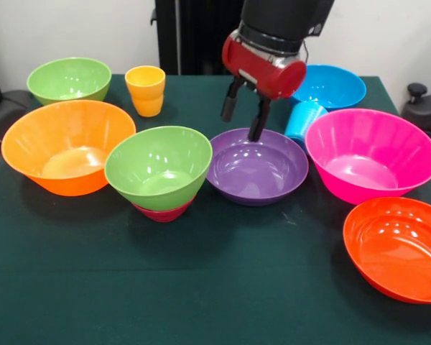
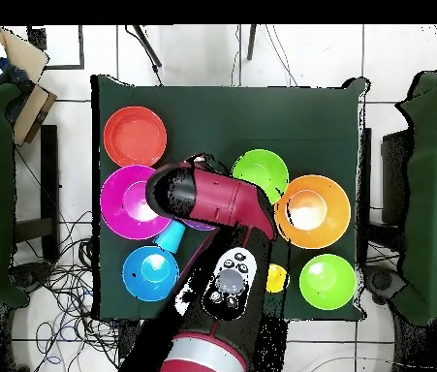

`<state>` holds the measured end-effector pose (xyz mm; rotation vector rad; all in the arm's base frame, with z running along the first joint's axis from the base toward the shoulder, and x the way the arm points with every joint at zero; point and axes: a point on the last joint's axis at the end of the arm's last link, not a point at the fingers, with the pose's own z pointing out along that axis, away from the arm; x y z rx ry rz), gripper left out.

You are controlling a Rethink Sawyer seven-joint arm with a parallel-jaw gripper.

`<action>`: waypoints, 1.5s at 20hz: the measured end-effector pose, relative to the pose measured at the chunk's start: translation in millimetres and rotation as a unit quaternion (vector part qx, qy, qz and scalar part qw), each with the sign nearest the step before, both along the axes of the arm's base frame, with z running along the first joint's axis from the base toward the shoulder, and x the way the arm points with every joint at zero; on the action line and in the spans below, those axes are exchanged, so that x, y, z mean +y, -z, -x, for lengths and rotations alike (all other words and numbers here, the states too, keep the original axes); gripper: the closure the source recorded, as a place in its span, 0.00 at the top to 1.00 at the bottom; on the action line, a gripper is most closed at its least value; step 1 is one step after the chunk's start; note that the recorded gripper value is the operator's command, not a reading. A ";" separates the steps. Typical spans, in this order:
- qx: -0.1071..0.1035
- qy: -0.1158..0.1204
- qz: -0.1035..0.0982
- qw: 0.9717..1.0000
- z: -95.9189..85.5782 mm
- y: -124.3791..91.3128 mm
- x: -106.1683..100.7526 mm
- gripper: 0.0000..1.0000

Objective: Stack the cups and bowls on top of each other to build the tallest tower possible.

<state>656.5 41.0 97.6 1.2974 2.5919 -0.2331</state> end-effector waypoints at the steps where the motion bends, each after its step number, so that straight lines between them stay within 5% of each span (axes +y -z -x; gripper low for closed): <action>1: 0.003 0.001 0.001 1.000 1.3 2.9 -0.6 1.00; 14: 0.034 0.014 0.007 0.999 6.3 54.6 -7.3 1.00; 30: 0.013 0.024 -0.003 1.000 -17.6 52.6 -3.2 1.00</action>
